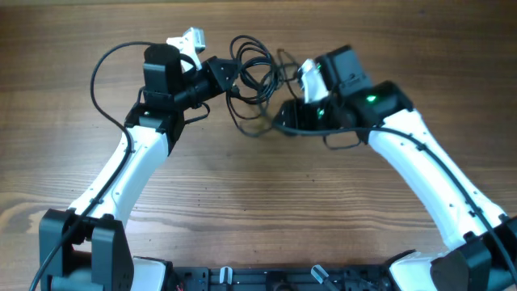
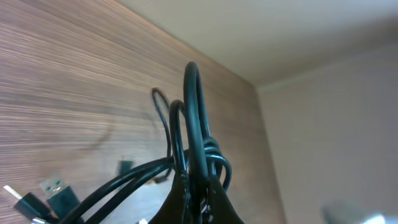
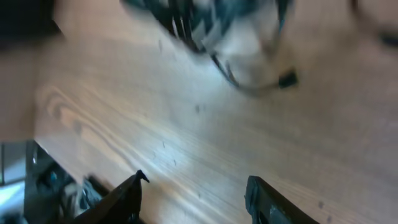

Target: Untangle cables

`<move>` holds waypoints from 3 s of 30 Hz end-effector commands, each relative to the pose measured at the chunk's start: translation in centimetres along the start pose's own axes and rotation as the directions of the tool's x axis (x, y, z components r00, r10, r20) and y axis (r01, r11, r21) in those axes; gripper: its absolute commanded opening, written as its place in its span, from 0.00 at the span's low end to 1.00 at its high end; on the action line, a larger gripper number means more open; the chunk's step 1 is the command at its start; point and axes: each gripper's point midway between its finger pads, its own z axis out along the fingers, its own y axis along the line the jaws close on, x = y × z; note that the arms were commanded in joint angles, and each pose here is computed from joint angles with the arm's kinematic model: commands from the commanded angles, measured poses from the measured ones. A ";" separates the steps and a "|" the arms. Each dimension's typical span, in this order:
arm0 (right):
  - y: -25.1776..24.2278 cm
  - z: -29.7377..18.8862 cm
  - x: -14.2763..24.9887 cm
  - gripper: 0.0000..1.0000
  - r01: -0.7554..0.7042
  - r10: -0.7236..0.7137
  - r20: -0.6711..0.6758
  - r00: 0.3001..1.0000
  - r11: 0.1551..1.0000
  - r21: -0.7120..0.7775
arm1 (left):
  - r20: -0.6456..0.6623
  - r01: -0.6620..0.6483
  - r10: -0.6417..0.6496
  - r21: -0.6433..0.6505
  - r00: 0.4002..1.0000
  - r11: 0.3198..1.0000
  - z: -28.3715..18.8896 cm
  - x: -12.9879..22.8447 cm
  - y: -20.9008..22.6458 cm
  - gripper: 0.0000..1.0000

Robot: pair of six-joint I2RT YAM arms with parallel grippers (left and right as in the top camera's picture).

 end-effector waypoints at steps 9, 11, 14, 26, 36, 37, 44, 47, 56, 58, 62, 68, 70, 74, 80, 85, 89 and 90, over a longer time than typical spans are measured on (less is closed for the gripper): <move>2.1 -0.1 -6.9 0.50 -0.194 0.210 0.174 0.962 0.976 -0.104 | -0.109 -0.002 0.018 0.141 0.994 0.990 -0.8 1.6 -3.1 0.04; 1.4 1.3 -7.2 0.49 -0.272 0.286 0.156 0.945 0.957 -0.105 | -0.117 0.004 0.011 0.133 0.993 0.991 -0.7 1.9 -3.0 0.04; 0.7 3.1 -7.5 0.48 -0.348 0.360 0.135 0.923 0.932 -0.106 | -0.118 0.016 -0.004 0.107 0.993 0.994 -0.4 2.3 -2.8 0.04; -2.4 7.4 -8.6 0.37 -0.417 0.420 0.153 0.894 0.907 -0.054 | -0.133 0.086 -0.077 0.063 0.988 0.994 0.6 3.6 -3.1 0.04; -3.9 8.2 -8.2 0.26 -0.304 0.300 0.143 0.943 0.953 0.003 | -0.134 0.110 -0.102 0.059 0.986 0.992 0.6 3.6 -3.1 0.04; -3.7 8.0 -8.2 0.24 -0.283 0.283 0.134 0.950 0.959 -0.015 | -0.138 0.115 -0.106 0.054 0.985 0.992 0.6 3.7 -3.0 0.04; -1.8 2.4 -9.3 0.04 -0.138 0.163 0.141 0.976 0.974 -0.178 | -0.084 0.195 -0.223 -0.261 0.971 0.946 -0.2 5.1 3.4 0.04; -0.4 -0.5 -9.5 0.04 -0.081 0.120 0.188 0.975 0.976 -0.203 | -0.049 0.206 -0.240 -0.366 0.970 0.907 -0.8 5.6 5.7 0.04; 2.5 -11.5 -9.6 0.04 0.021 0.074 0.397 0.915 0.973 -0.229 | 0.000 0.210 -0.249 -0.536 0.968 0.817 -2.5 6.3 9.2 0.04; 1.8 -13.8 -9.6 0.04 0.007 0.089 0.441 0.893 0.977 -0.213 | 0.002 0.210 -0.248 -0.540 0.969 0.815 -2.6 6.3 9.3 0.04; -0.6 -17.1 -9.1 0.04 -0.058 0.134 0.499 0.856 0.984 -0.166 | 0.003 0.210 -0.248 -0.542 0.969 0.814 -2.6 6.4 9.4 0.04; -1.6 -13.7 -7.8 0.27 -0.090 0.139 0.386 0.912 0.986 -0.142 | -0.031 0.207 -0.256 -0.500 0.966 0.841 -2.1 6.6 8.5 0.04; -1.4 -11.9 -7.6 0.32 -0.096 0.140 0.338 0.931 0.985 -0.143 | -0.103 0.136 -0.193 -0.405 0.976 0.904 -1.2 6.6 6.7 0.04; -0.4 -7.1 -6.9 0.33 -0.057 0.089 0.228 0.970 0.988 -0.144 | -0.182 0.057 -0.073 -0.091 0.981 0.994 0.3 5.7 0.8 0.04; 0.0 -3.1 -6.2 0.33 -0.005 0.025 0.146 0.989 0.990 -0.138 | -0.172 0.244 -0.248 -0.048 0.953 0.969 0.5 5.2 -0.9 0.04; -1.2 -0.3 -6.0 0.33 0.137 -0.132 0.123 0.984 0.990 -0.039 | -0.216 0.336 -0.354 -0.116 0.910 0.935 0.1 6.8 0.0 0.04; -1.1 2.4 -5.1 0.33 0.284 -0.281 0.067 0.957 0.958 -0.037 | -0.235 0.348 -0.376 -0.153 0.896 0.925 -0.1 7.7 0.6 0.04; -1.0 3.2 -4.7 0.33 0.324 -0.322 0.050 0.945 0.945 -0.040 | -0.237 0.347 -0.375 -0.155 0.896 0.925 -0.1 7.7 0.6 0.04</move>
